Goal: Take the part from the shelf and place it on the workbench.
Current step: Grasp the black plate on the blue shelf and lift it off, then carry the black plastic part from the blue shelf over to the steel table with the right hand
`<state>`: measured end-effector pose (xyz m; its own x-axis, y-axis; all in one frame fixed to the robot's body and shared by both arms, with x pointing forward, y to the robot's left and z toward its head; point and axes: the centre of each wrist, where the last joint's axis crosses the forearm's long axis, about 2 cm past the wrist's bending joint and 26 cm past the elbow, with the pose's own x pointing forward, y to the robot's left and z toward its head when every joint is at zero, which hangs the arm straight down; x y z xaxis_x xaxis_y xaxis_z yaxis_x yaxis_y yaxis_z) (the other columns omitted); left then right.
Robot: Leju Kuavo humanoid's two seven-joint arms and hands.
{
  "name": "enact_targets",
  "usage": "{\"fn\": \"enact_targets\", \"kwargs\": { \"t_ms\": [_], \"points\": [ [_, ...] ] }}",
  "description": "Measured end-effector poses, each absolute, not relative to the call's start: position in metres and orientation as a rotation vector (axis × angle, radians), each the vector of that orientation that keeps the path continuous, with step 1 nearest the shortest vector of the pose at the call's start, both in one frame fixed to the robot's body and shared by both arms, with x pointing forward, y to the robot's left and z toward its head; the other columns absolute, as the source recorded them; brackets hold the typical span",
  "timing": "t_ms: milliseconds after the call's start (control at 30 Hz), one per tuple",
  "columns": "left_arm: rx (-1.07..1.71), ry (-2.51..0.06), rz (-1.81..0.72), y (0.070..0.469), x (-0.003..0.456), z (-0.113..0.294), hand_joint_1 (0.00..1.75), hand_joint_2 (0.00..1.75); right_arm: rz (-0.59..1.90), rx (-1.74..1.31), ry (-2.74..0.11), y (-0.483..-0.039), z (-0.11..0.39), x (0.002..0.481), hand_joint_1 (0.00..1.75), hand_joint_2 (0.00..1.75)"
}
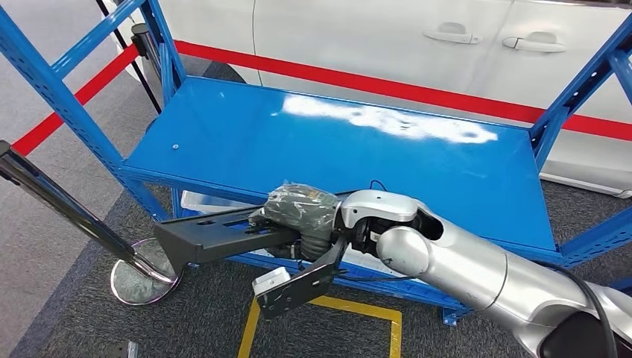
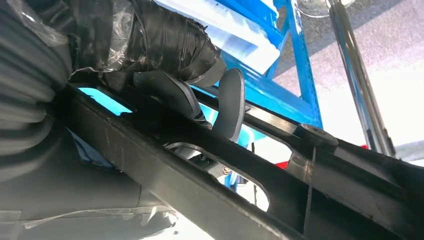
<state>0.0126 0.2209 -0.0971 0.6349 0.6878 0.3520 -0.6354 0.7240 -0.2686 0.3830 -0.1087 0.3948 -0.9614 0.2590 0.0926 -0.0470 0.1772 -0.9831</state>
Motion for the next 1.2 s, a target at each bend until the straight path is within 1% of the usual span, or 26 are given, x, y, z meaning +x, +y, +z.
{"fn": "enact_targets", "kwargs": {
  "t_ms": [33, 167, 300, 533, 667, 833, 1200],
  "points": [
    [-0.129, -0.451, 0.76, 0.22, 0.012, -0.097, 0.0, 1.75, 1.852, -0.206, -2.217, -0.12, 0.396, 0.386, 1.75, 1.75],
    [-0.137, -0.442, 0.754, 0.217, 0.011, -0.097, 0.0, 1.75, 1.808, -0.229, -2.223, -0.162, 0.401, 0.394, 1.75, 1.75],
    [-0.132, -0.437, 0.731, 0.217, 0.012, -0.098, 0.0, 1.75, 1.802, -0.274, -2.209, -0.182, 0.405, 0.395, 1.75, 1.75],
    [-0.104, -0.425, 0.738, 0.217, 0.009, -0.098, 0.0, 1.75, 1.729, -0.324, -2.287, -0.197, 0.43, 0.387, 1.75, 1.75],
    [-0.101, -0.424, 0.742, 0.217, 0.009, -0.098, 0.0, 1.75, 1.714, -0.324, -2.303, -0.199, 0.434, 0.385, 1.75, 1.75],
    [-0.1, -0.415, 0.745, 0.216, 0.008, -0.098, 0.0, 1.75, 1.647, -0.412, -2.407, -0.221, 0.47, 0.371, 1.75, 1.75],
    [-0.087, -0.377, 0.738, 0.216, 0.006, -0.098, 0.0, 1.75, 1.659, -0.507, -2.42, -0.233, 0.467, 0.367, 1.75, 1.75]
  ]
}}
